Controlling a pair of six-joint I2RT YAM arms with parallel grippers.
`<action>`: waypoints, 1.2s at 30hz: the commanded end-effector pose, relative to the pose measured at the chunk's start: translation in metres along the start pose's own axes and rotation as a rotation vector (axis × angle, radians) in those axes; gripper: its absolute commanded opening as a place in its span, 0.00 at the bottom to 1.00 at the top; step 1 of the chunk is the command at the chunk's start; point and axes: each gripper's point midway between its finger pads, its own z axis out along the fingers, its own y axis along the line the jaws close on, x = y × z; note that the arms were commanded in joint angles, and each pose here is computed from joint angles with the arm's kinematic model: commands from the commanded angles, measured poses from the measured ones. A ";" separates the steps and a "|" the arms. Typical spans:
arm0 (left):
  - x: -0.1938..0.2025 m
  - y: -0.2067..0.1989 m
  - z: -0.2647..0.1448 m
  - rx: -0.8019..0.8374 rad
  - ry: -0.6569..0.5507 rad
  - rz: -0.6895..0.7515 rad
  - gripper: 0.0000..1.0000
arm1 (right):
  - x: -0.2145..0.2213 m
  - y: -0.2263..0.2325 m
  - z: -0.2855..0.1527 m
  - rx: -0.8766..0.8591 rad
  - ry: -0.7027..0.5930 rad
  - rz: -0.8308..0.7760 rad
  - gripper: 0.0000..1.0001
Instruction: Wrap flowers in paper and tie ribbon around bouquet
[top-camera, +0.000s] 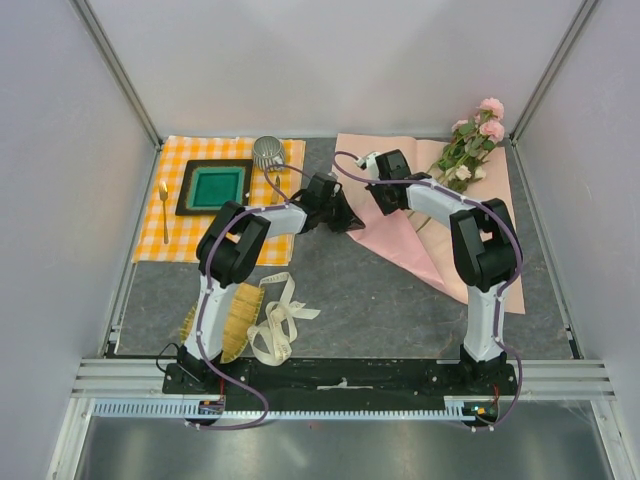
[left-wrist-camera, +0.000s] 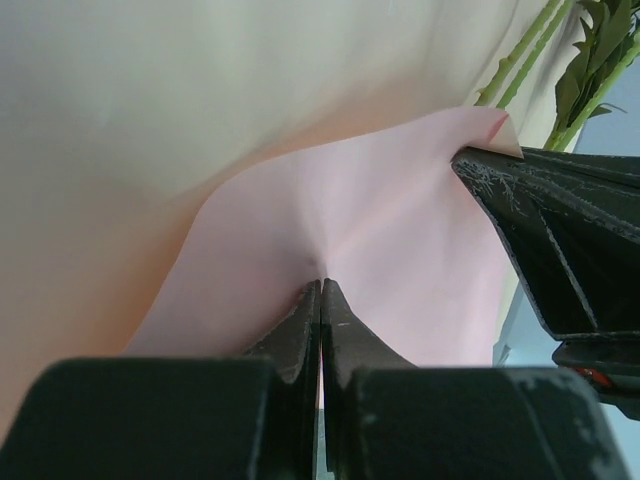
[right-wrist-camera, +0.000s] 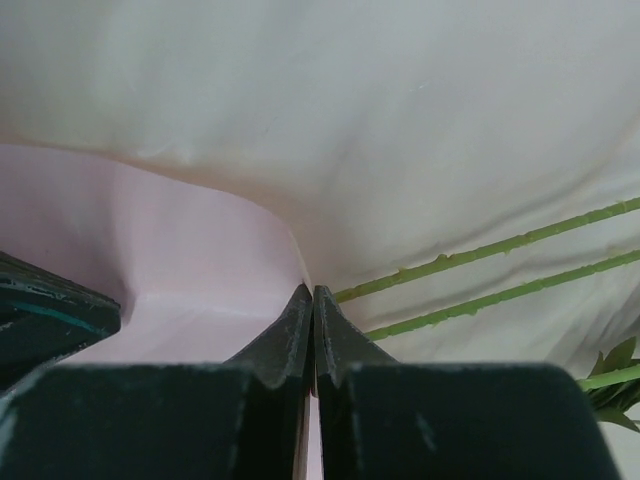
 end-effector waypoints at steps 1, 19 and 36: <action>0.022 0.016 0.011 -0.058 0.065 -0.093 0.02 | -0.014 -0.006 -0.004 0.034 -0.049 0.114 0.08; 0.124 -0.033 0.021 0.046 0.169 -0.156 0.02 | 0.042 -0.017 -0.036 0.178 0.046 0.237 0.05; 0.104 -0.099 -0.021 0.306 0.173 0.117 0.28 | 0.062 -0.020 -0.041 0.217 0.061 0.234 0.14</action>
